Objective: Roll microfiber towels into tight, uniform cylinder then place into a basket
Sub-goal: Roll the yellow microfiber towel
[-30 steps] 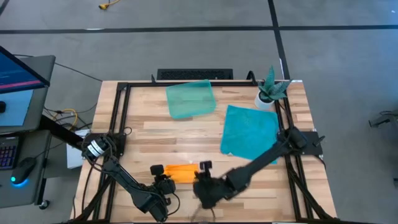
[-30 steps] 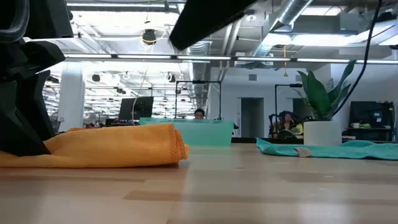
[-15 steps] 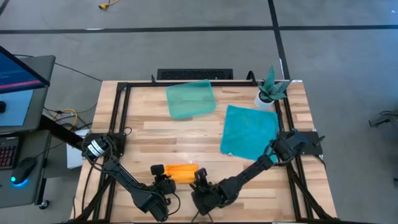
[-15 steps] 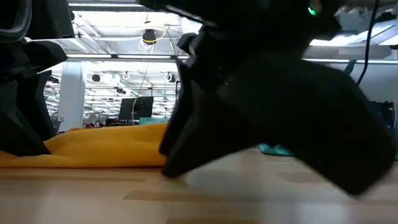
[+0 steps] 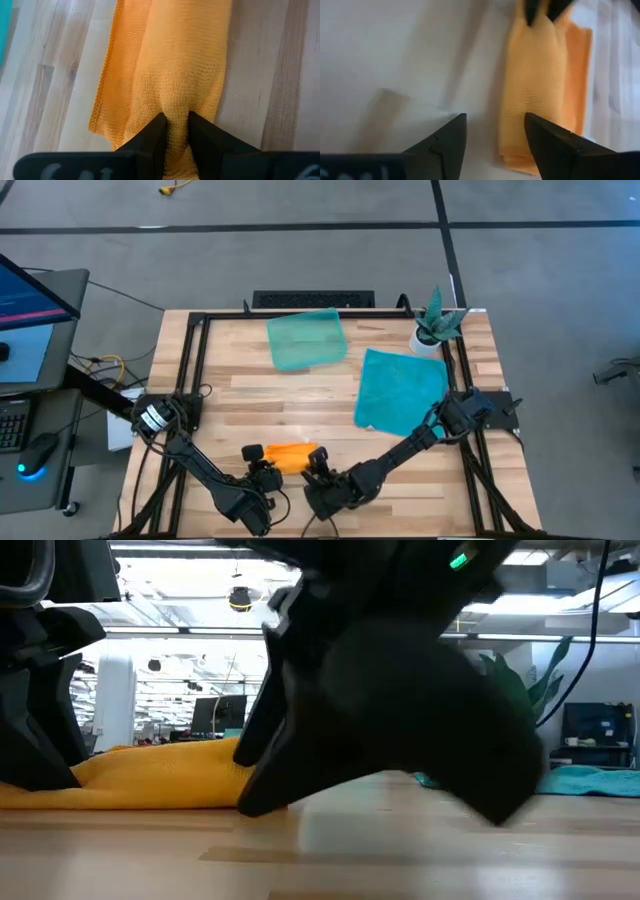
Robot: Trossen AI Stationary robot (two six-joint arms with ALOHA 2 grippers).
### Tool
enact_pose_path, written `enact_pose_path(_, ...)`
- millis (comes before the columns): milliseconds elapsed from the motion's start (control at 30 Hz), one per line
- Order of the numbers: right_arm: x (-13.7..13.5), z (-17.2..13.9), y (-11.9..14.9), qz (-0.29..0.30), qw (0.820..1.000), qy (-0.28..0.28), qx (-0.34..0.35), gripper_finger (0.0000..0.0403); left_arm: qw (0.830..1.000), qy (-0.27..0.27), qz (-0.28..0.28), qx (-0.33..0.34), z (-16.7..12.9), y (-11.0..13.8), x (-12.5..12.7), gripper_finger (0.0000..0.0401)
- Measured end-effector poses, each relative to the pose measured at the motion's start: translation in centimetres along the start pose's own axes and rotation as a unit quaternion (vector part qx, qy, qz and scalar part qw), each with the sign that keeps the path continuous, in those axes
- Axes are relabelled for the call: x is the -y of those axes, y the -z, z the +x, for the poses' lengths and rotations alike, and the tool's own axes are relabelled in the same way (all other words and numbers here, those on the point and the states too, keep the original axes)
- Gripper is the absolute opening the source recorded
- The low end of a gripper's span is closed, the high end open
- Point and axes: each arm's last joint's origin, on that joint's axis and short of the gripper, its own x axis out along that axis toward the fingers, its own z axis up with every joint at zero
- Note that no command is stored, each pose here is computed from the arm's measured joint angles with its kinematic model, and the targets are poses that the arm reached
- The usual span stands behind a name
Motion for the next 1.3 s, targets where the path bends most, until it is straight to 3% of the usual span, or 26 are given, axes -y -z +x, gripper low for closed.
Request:
enact_pose_path(333, 2.3, 1.3, 0.6, 0.064, 0.998, 0.008, -0.024, 0.0228, 1.0, 0.001, -0.001, 0.0, 0.0, 0.0, 0.0, 0.0072)
enact_pose_path(533, 3.6, 1.9, 1.1, 0.134, 0.989, -0.035, -0.048, 0.0225, 1.0, 0.001, -0.001, 0.0, 0.0, 0.0, 0.0, 0.0072)
enact_pose_path(700, 4.6, 2.4, 1.4, 0.175, 0.981, -0.058, -0.056, 0.0195, 1.0, 0.001, -0.001, 0.0, 0.0, 0.0, 0.0, 0.0072)
enact_pose_path(933, 4.1, 2.3, 1.3, 0.175, 0.979, -0.093, -0.055, 0.0151, 1.0, 0.0, 0.004, 0.0, 0.0, 0.0, 0.0, 0.0072)
enact_pose_path(1300, 1.3, 0.5, 0.3, 0.165, 0.981, -0.093, -0.031, 0.022, 1.0, -0.001, 0.009, -0.01, 0.5, -0.5, -0.4, 0.0072)
